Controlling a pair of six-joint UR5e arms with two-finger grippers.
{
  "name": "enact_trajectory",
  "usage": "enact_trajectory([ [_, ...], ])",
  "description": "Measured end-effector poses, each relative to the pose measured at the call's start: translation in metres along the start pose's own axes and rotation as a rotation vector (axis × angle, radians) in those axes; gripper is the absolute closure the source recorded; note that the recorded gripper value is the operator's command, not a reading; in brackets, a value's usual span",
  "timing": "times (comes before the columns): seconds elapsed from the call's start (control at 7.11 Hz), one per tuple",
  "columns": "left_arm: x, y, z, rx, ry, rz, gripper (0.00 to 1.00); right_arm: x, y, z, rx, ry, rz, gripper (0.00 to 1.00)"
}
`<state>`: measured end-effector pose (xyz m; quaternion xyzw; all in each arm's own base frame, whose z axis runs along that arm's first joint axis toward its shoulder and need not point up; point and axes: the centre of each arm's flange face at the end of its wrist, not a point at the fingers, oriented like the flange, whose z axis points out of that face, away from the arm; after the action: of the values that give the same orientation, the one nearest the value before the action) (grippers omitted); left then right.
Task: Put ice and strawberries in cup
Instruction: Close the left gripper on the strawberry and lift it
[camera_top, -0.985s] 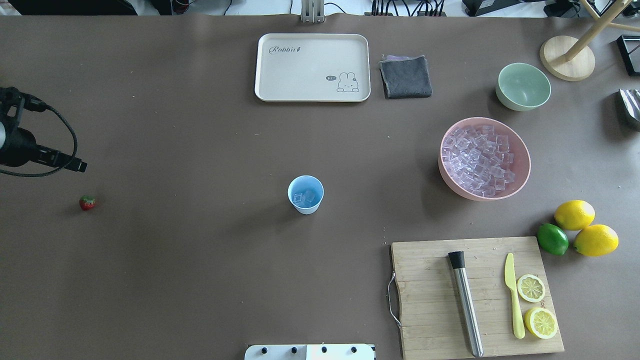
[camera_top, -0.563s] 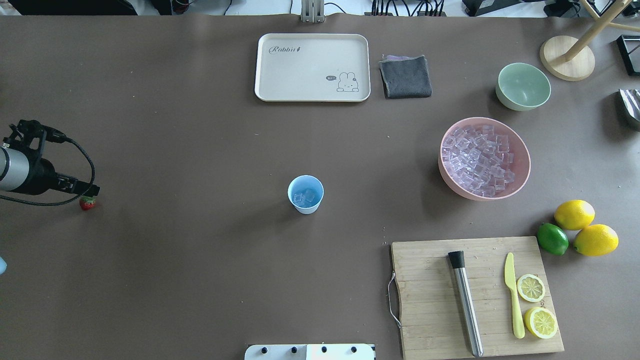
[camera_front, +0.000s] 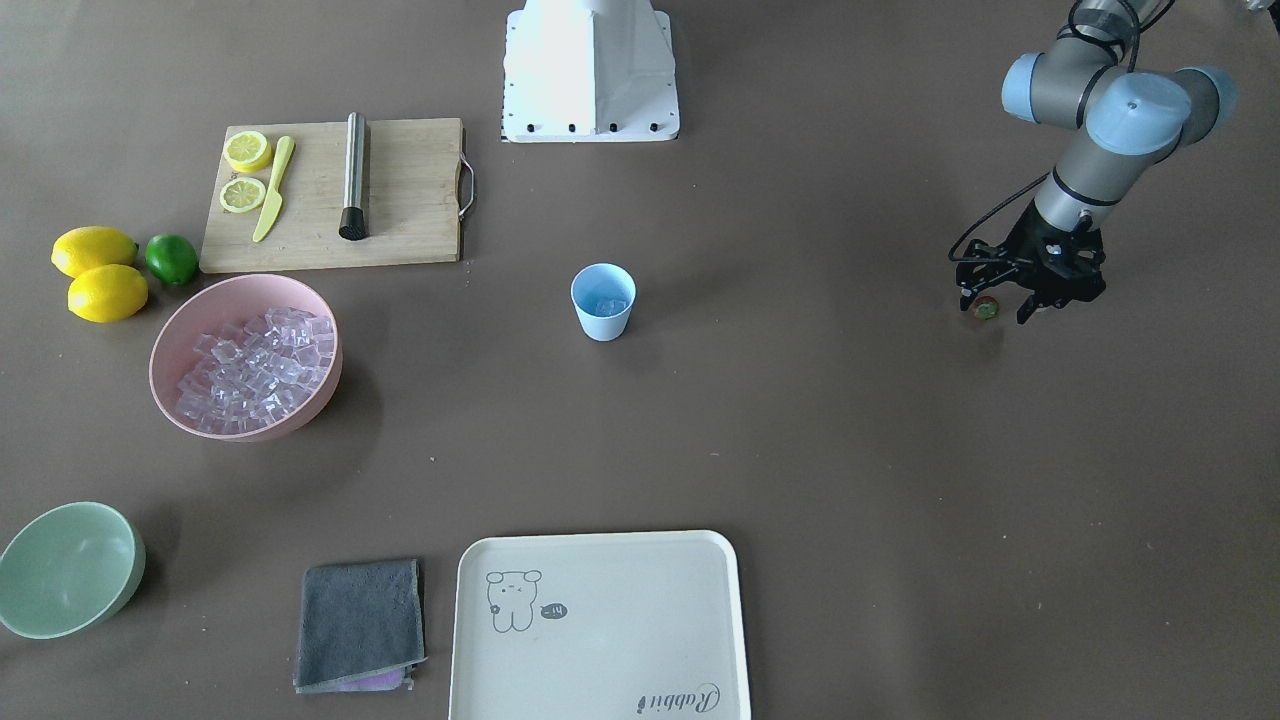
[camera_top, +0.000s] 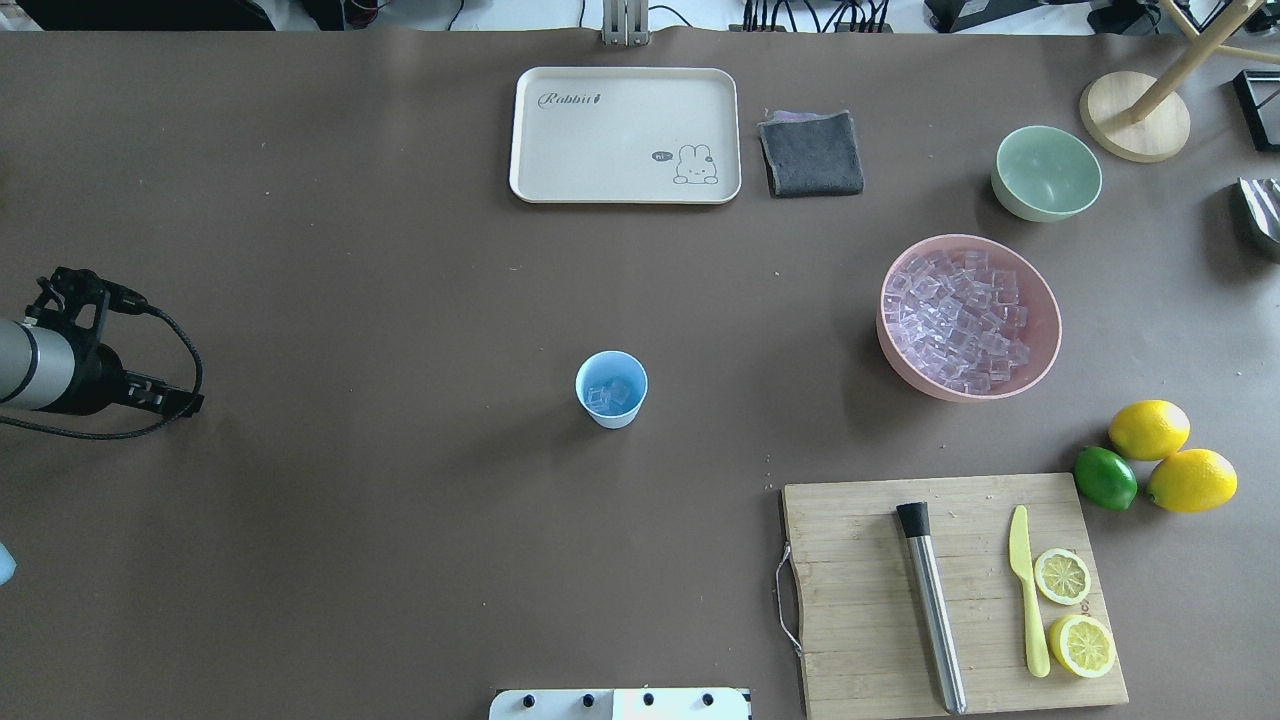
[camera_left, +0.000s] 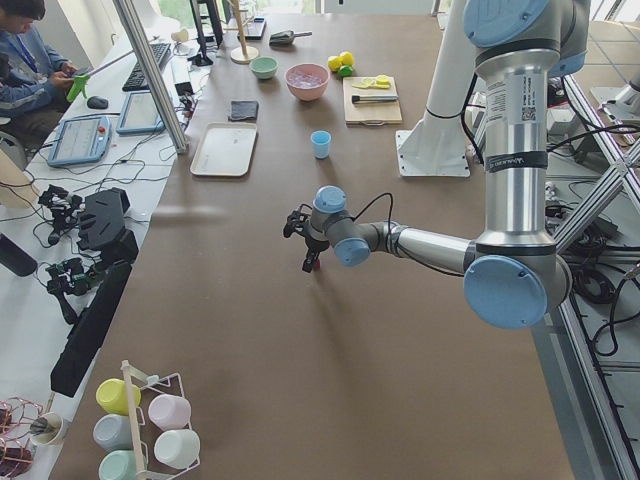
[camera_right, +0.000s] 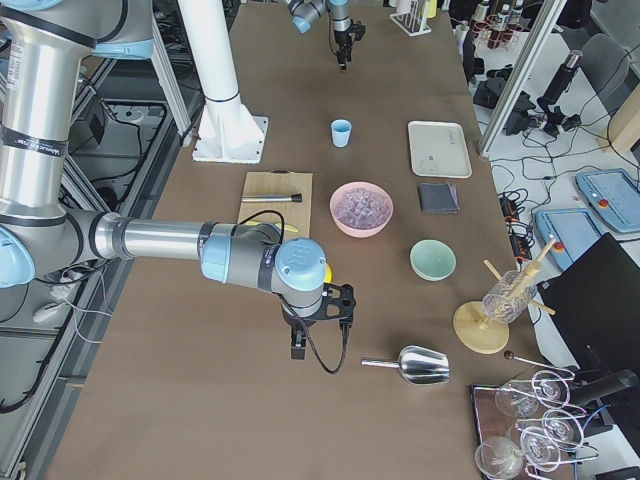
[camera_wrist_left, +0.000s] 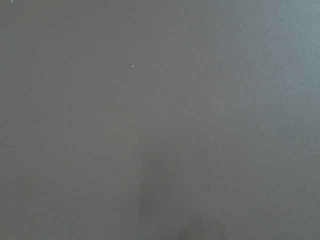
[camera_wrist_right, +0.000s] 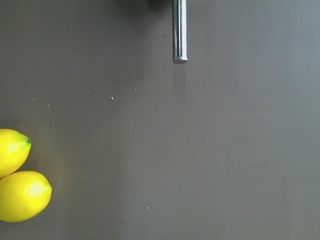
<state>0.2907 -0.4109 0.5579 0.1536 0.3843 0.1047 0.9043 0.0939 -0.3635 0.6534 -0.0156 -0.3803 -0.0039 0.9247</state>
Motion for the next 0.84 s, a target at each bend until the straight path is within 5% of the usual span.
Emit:
enact_trajectory([
  [0.28,0.002,0.001,0.001,-0.002,0.001,0.007,0.87,0.0,0.0,0.0,-0.001,0.0,0.002,0.0],
  [0.42,0.003,0.001,0.001,0.001,0.004,0.01,1.0,0.0,0.0,0.0,-0.001,-0.001,0.002,0.0],
  [0.84,0.015,-0.004,-0.018,0.028,0.073,0.023,1.0,0.0,0.0,0.0,0.0,-0.003,0.001,0.0],
])
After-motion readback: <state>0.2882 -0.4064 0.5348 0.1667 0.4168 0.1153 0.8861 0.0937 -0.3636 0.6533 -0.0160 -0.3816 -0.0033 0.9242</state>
